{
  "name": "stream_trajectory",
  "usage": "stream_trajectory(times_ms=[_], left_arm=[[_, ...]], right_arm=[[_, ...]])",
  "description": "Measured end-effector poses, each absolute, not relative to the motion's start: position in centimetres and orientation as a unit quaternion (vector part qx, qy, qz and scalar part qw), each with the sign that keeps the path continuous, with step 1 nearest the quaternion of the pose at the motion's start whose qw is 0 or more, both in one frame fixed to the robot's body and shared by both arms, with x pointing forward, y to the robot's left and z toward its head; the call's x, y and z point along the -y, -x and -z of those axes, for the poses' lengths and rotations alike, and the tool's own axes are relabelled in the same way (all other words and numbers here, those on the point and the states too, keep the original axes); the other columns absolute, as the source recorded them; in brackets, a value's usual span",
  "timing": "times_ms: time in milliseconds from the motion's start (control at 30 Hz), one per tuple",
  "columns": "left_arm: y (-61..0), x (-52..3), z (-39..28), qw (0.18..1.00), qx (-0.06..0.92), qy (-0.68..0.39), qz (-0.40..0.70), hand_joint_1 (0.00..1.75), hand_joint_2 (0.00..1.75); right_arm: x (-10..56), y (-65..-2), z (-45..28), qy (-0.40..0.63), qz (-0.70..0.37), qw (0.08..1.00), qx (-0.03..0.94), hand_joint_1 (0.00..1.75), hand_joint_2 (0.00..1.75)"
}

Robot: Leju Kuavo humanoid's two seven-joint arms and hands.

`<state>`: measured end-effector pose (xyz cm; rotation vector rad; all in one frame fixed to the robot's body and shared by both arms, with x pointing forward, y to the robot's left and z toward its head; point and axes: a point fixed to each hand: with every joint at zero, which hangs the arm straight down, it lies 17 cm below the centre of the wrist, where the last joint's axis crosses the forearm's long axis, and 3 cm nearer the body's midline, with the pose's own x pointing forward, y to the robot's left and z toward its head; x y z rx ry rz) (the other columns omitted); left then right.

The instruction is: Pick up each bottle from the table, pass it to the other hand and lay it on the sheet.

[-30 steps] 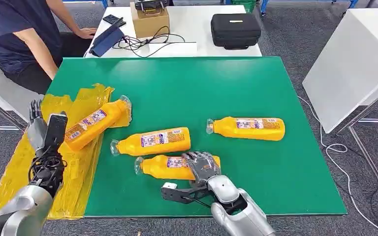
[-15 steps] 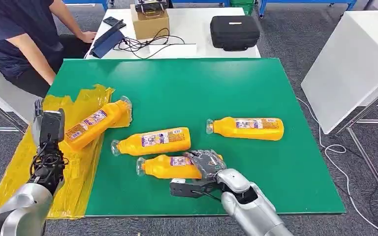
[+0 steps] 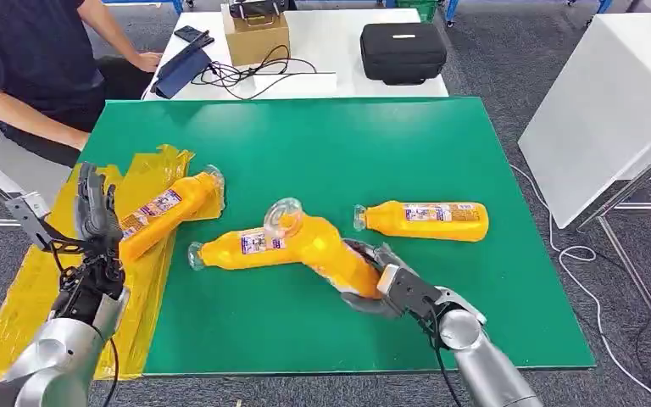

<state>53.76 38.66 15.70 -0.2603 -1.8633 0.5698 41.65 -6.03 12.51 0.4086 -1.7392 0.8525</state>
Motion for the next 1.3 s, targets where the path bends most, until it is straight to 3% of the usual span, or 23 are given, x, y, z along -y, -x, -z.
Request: stream_trajectory(times_ms=[533, 800, 1067, 1300], left_arm=[[-48.1, -24.8, -24.1, 0.469, 0.832, 0.262, -0.139, 0.0, 1.75], [-47.5, -18.7, -25.8, 0.472, 0.815, 0.315, -0.115, 0.0, 1.75], [-48.0, -16.0, -27.0, 0.47, 0.803, 0.349, -0.108, 0.0, 1.75], [-48.2, -15.5, -26.9, 0.473, 0.8, 0.353, -0.107, 0.0, 1.75]], right_arm=[[9.6, -52.8, -18.0, -0.015, -0.284, 0.549, 0.786, 1.75, 1.75], [2.4, -55.0, -22.1, 0.032, -0.308, 0.531, 0.789, 1.75, 1.75], [-4.8, -52.9, -23.2, 0.03, -0.354, 0.517, 0.779, 1.75, 1.75], [-6.6, -52.2, -23.3, 0.024, -0.367, 0.513, 0.776, 1.75, 1.75]])
